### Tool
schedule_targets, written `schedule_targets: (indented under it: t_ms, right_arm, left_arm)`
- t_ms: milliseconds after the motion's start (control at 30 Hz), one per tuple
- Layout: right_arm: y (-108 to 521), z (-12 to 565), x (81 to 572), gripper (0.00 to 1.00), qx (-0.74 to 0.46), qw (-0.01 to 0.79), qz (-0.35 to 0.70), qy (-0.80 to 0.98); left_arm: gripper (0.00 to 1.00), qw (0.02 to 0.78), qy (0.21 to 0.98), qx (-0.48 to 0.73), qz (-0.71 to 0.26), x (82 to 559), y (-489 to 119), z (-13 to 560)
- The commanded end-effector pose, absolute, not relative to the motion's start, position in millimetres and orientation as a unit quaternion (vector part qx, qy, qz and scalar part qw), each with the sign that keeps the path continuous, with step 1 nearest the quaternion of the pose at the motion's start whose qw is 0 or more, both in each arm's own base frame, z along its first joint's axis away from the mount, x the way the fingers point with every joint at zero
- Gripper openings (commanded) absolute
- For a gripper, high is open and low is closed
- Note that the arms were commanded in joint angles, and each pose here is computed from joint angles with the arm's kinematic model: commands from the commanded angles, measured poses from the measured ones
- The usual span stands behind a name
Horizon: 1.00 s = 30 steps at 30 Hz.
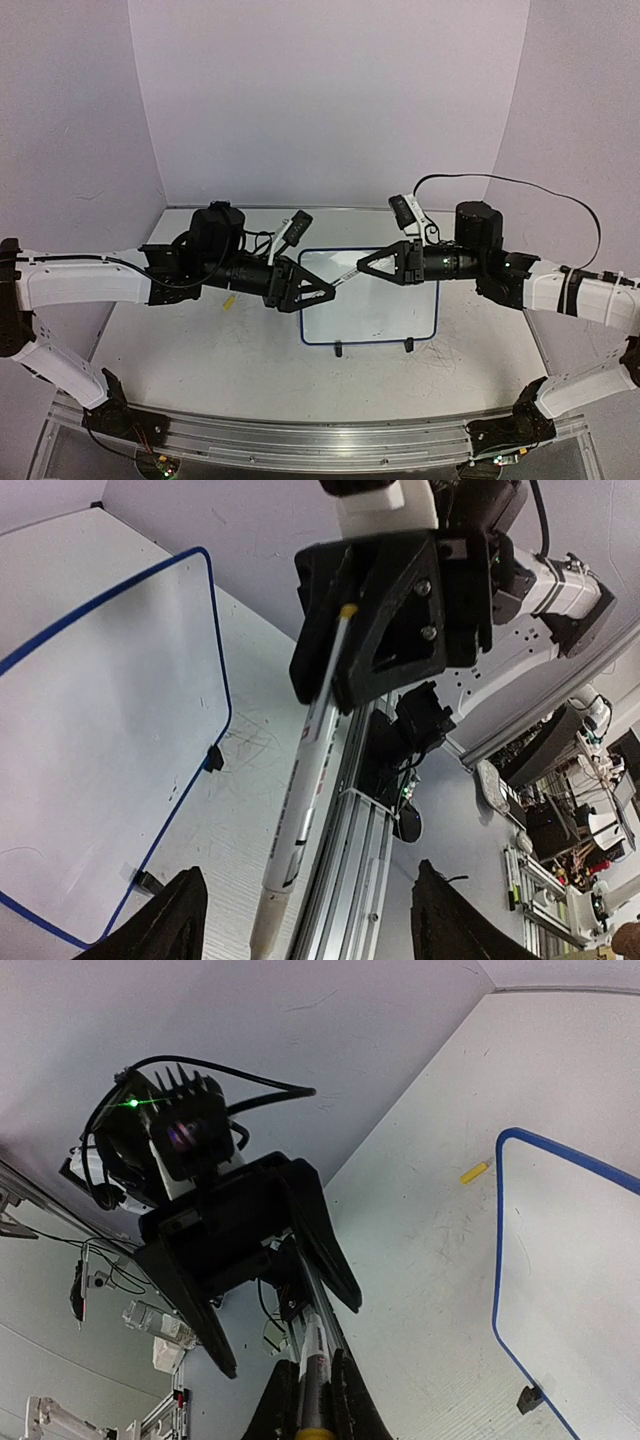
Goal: Write a sentence on the whiteboard
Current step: Pass from the right arm to the left
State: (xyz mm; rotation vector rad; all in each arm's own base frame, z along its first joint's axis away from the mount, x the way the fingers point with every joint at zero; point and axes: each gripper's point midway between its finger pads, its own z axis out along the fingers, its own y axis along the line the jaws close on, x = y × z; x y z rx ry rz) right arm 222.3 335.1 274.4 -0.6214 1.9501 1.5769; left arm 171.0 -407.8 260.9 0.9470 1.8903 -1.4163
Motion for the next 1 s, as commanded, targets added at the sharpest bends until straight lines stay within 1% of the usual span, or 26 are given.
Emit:
schedule_targets:
  t_ms: [0,233,300,400,467,600,700,767,833,900,967]
  right_arm:
    - [336,314,220,0.00,-0.249,0.317,0.608,0.684]
    - [337,310,215,0.00,-0.263,0.304,0.611,0.682]
    - [337,311,214,0.00,-0.265,0.305,0.612,0.680]
    - [336,314,213,0.00,-0.266,0.308,0.613,0.677]
    - [336,315,211,0.00,-0.268,0.307,0.615,0.676]
    - [335,317,209,0.00,-0.270,0.304,0.617,0.673]
    - [335,318,207,0.00,-0.271,0.302,0.619,0.672]
    - [334,318,207,0.00,-0.270,0.302,0.620,0.672]
    - [334,319,206,0.00,-0.271,0.301,0.621,0.671]
    - [334,317,206,0.08,-0.270,0.299,0.620,0.673]
    - [334,314,205,0.25,-0.274,0.295,0.619,0.674]
  left_arm:
    - [0.66,0.299,0.672,0.387,-0.557,159,-412,279]
    - [0.34,0.297,0.676,0.386,-0.552,163,-415,275]
    - [0.29,0.300,0.676,0.388,-0.550,163,-414,274]
    - [0.26,0.298,0.677,0.391,-0.547,162,-414,271]
    - [0.21,0.297,0.676,0.394,-0.547,161,-413,270]
    - [0.20,0.299,0.674,0.398,-0.545,160,-411,271]
    - [0.16,0.306,0.674,0.400,-0.541,160,-409,272]
    - [0.13,0.309,0.673,0.403,-0.538,160,-408,273]
    - [0.06,0.313,0.673,0.404,-0.534,161,-407,274]
    - [0.01,0.318,0.673,0.406,-0.530,161,-406,275]
    - [0.00,0.322,0.672,0.412,-0.525,161,-404,276]
